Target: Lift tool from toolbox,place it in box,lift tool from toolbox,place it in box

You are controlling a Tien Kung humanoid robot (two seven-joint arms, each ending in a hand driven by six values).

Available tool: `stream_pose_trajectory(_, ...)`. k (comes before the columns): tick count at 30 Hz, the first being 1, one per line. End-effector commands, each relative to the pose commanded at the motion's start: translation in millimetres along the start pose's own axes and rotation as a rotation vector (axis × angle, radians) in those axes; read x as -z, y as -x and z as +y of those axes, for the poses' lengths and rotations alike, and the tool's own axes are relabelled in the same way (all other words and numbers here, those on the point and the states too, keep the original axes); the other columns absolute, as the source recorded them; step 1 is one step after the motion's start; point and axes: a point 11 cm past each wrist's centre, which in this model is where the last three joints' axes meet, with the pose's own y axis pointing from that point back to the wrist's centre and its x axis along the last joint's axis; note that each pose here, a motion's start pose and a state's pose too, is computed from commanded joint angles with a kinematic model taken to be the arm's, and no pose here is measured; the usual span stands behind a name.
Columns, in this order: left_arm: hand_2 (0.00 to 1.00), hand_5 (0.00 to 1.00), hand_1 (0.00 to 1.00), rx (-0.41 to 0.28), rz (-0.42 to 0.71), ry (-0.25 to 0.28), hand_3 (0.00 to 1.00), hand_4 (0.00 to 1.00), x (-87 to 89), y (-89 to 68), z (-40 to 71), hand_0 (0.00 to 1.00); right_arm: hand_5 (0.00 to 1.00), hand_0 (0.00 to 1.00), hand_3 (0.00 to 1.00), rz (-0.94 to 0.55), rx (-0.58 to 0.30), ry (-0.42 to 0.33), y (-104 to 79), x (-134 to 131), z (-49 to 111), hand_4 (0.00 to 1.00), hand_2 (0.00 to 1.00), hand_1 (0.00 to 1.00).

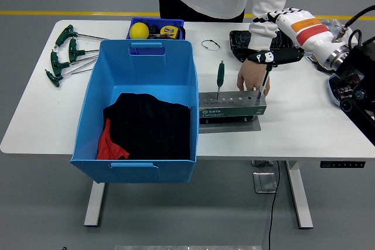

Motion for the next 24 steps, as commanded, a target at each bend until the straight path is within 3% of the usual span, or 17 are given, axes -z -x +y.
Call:
stream_pose_trajectory(4,0.826,0.684,0.831,-0.003,0.0,-0.003,0.714,0.726,-0.1,-1.0,-0.2,0.79,0.786,0.707,0.754,0.03,0.046,0.019,8.0,-3,-7.7,0.998,0.684,0.663)
stream_pose_trajectory(5,0.816,0.684,0.828,-0.003,0.002,-0.003,0.707,0.725,-0.7,-1.4,-0.3,0.791,0.788,0.587,0.714,0.043,0.059,0.024,10.1,-4,-9.6,0.998,0.613,0.595)
stream_pose_trajectory(10,0.816,0.684,0.828,-0.002,0.005,-0.002,0.707,0.725,-2.5,-0.9,-0.3,0.791,0.788,0.587,0.714,0.079,0.097,0.042,17.0,-9,-15.2,0.998,0.613,0.595)
stream_pose_trajectory(11,0.815,0.677,0.826,-0.002,0.005,-0.003,0.699,0.72,-2.6,-0.9,-0.3,0.789,0.791,0.462,0.671,0.086,0.102,0.045,17.6,-10,-15.8,0.998,0.543,0.521)
stream_pose_trajectory(16,0.815,0.677,0.826,-0.001,0.008,-0.003,0.699,0.72,-2.8,-0.5,-0.3,0.789,0.791,0.462,0.671,0.116,0.129,0.073,21.4,-18,-17.7,0.998,0.543,0.521)
stream_pose_trajectory(17,0.812,0.668,0.824,0.0,0.007,-0.003,0.7,0.715,-3.0,-0.4,-0.3,0.789,0.795,0.359,0.592,0.119,0.135,0.079,22.7,-20,-17.7,0.998,0.445,0.436)
stream_pose_trajectory(22,0.812,0.668,0.824,0.0,0.009,-0.003,0.7,0.715,-3.8,-0.1,-0.3,0.789,0.795,0.359,0.592,0.13,0.164,0.108,28.2,-30,-16.5,0.998,0.445,0.436)
stream_pose_trajectory(23,0.806,0.664,0.822,0.0,0.009,-0.003,0.695,0.713,-4.1,-0.2,-0.3,0.791,0.802,0.329,0.512,0.129,0.167,0.112,28.9,-31,-16.1,0.998,0.373,0.374)
stream_pose_trajectory(24,0.806,0.664,0.822,-0.001,0.01,-0.003,0.695,0.713,-4.3,-0.3,-0.4,0.791,0.802,0.329,0.512,0.128,0.169,0.115,29.3,-32,-15.7,0.998,0.373,0.374)
